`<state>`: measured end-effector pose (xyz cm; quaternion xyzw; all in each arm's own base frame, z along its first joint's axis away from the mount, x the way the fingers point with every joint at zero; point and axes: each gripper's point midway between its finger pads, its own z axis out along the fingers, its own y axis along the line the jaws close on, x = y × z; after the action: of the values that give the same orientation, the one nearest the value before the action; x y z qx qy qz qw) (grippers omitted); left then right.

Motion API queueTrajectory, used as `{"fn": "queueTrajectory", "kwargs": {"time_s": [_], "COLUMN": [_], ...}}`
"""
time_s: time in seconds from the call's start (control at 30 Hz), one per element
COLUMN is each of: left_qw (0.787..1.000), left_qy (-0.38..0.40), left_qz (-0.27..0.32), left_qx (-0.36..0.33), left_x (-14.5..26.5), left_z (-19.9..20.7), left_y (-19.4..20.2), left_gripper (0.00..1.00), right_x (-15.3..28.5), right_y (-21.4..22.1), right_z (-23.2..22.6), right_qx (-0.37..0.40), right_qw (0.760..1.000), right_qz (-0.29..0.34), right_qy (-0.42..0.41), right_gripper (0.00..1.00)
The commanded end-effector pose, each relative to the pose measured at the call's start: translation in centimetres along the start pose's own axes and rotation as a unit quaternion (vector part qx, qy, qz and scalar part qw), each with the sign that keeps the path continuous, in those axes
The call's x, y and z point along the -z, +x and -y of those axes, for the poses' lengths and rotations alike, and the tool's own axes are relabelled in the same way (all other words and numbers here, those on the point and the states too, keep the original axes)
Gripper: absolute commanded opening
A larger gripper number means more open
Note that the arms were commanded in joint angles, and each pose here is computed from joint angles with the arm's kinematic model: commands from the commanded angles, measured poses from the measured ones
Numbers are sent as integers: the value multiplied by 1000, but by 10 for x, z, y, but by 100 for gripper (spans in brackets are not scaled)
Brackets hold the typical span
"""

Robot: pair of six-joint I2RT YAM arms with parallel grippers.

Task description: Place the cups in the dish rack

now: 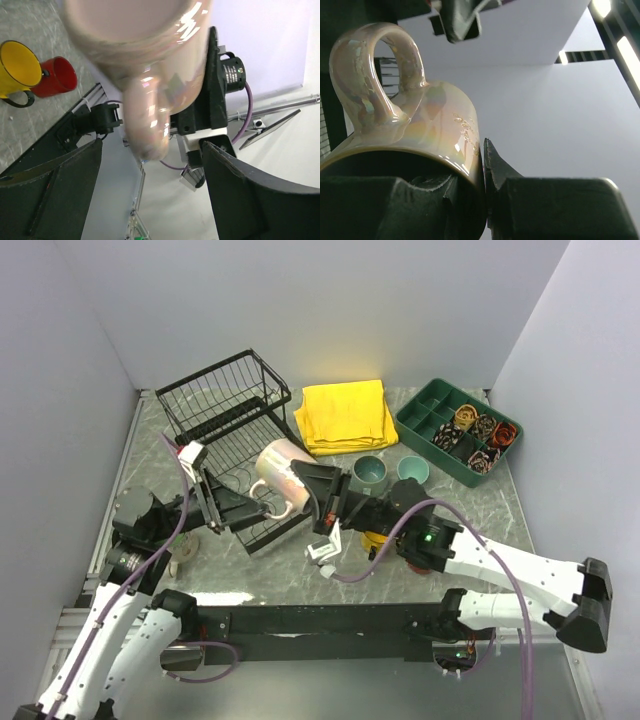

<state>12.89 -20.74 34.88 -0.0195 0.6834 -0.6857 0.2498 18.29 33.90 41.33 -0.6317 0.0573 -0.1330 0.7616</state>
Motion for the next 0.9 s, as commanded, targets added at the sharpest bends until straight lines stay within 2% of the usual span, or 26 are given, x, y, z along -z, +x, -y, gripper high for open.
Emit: {"fn": "queueTrajectory", "kwargs": {"time_s": [0.0,0.13,0.47,0.57,0.87], "left_qw": [998,998,998,997,996], "left_qy": [40,32,41,42,34], "left_qz": [-1,-11,-30,-33,-55], "left_qx": [-52,-43,-46,-51,-64], "left_x": [-2,-6,-10,-9,-7], "left_z": [30,21,18,18,17], "left_y": [3,8,14,15,22], "left_gripper": [86,82,53,51,54], "right_x": [0,-10,-9,-7,2], "right_y": [-6,-12,-38,-41,-55], "right_z": [79,83,60,57,47], "right_qx": [57,66,109,116,153], "right_qw": [989,986,980,979,971], "right_qz": [4,17,73,80,107], "right_qy": [138,151,147,145,150], "right_gripper": [0,0,0,0,0]}}
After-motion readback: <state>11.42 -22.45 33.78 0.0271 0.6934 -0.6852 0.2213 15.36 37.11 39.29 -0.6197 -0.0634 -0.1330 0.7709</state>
